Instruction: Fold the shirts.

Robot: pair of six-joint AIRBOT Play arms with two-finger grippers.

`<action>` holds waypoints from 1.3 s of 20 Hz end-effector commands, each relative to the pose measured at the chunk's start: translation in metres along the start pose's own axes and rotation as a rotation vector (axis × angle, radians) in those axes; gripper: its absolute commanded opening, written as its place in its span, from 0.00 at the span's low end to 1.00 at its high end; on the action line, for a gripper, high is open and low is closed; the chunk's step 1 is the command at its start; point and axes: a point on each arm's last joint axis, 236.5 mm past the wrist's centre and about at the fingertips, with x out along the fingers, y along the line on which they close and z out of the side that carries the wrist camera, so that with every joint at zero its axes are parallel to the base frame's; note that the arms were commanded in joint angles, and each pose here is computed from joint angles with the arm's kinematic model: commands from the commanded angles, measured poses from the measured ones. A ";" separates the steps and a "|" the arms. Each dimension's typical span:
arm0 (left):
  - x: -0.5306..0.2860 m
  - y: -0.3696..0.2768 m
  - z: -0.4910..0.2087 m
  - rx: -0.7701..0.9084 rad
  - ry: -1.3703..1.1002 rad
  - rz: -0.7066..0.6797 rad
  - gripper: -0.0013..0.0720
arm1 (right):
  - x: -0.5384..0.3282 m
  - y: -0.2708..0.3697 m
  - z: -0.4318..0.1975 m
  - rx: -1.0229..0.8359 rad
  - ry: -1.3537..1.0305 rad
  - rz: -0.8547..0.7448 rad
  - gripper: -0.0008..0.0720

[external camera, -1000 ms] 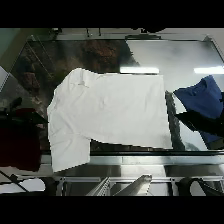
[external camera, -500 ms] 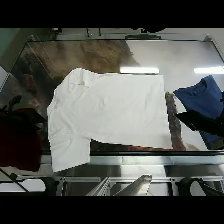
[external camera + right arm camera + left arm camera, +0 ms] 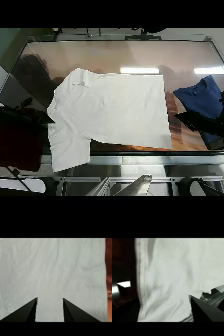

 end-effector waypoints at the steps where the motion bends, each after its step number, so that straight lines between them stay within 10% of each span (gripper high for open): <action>1: 0.023 -0.015 -0.031 0.030 0.134 -0.028 0.96 | -0.001 -0.003 0.006 -0.001 -0.024 -0.013 0.50; 5: 0.040 -0.004 -0.058 -0.016 0.146 -0.051 0.93 | -0.012 -0.030 0.016 0.155 -0.057 -0.049 0.51; 8: 0.023 0.001 -0.034 -0.033 0.043 -0.064 0.42 | -0.016 -0.052 0.006 0.288 -0.003 -0.030 0.51; 11: 0.013 -0.004 -0.012 0.000 -0.037 -0.077 0.14 | -0.008 -0.081 -0.011 0.365 0.079 -0.071 0.51; 26: 0.023 -0.011 -0.015 0.066 -0.018 -0.077 0.05 | 0.045 -0.115 -0.118 0.367 0.514 -0.132 0.51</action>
